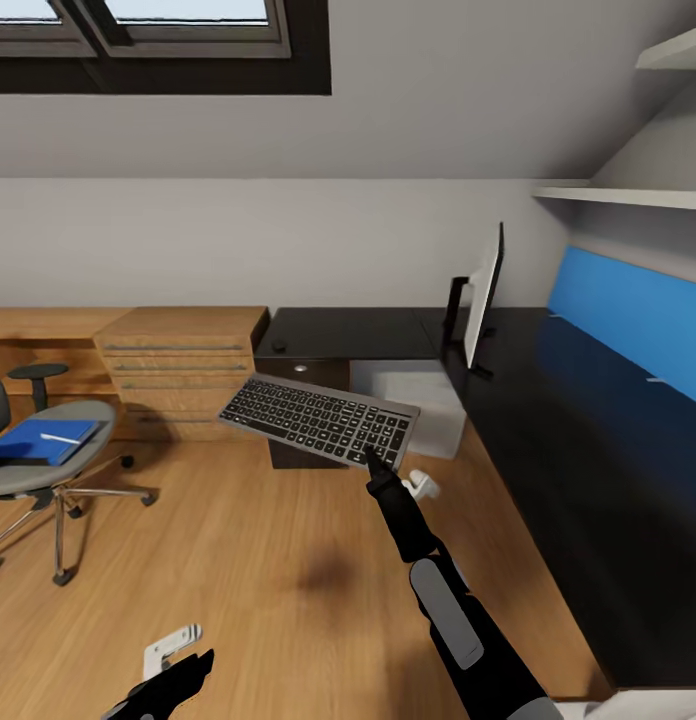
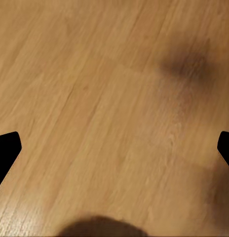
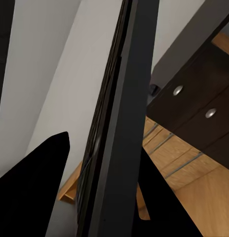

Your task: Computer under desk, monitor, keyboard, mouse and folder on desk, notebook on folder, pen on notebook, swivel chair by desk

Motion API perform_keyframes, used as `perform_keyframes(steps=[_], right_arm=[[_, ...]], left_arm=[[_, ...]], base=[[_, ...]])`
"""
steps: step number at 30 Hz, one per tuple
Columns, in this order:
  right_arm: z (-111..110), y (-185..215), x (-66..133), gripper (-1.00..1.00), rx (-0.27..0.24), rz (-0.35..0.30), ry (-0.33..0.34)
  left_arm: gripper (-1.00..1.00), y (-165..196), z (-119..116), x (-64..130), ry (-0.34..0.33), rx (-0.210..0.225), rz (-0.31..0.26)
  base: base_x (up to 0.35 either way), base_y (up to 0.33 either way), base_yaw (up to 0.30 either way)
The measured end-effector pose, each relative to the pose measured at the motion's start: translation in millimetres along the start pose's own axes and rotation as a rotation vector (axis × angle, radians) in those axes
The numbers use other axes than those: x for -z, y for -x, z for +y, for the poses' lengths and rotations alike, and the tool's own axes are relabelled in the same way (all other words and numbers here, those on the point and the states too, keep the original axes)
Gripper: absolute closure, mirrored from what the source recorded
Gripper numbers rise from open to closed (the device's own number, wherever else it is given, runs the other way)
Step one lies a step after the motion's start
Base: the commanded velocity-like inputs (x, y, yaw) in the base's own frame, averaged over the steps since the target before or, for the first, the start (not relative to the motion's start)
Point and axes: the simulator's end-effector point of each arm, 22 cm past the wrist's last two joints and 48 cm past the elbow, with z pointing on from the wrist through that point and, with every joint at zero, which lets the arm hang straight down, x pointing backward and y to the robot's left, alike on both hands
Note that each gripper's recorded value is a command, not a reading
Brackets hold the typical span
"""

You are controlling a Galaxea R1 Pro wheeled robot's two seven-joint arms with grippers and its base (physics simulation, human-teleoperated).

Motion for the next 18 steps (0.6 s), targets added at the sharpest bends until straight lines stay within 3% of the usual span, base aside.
perform_keyframes(steps=[18], right_arm=[[-1.2, 0.7, 0.1, 1.0, 0.0, -0.002, -0.004]], left_arm=[[-1.0, -0.3, 0.1, 0.0, 0.0, 0.0, 0.001]], base=[[0.319, 0.126, 0.0]])
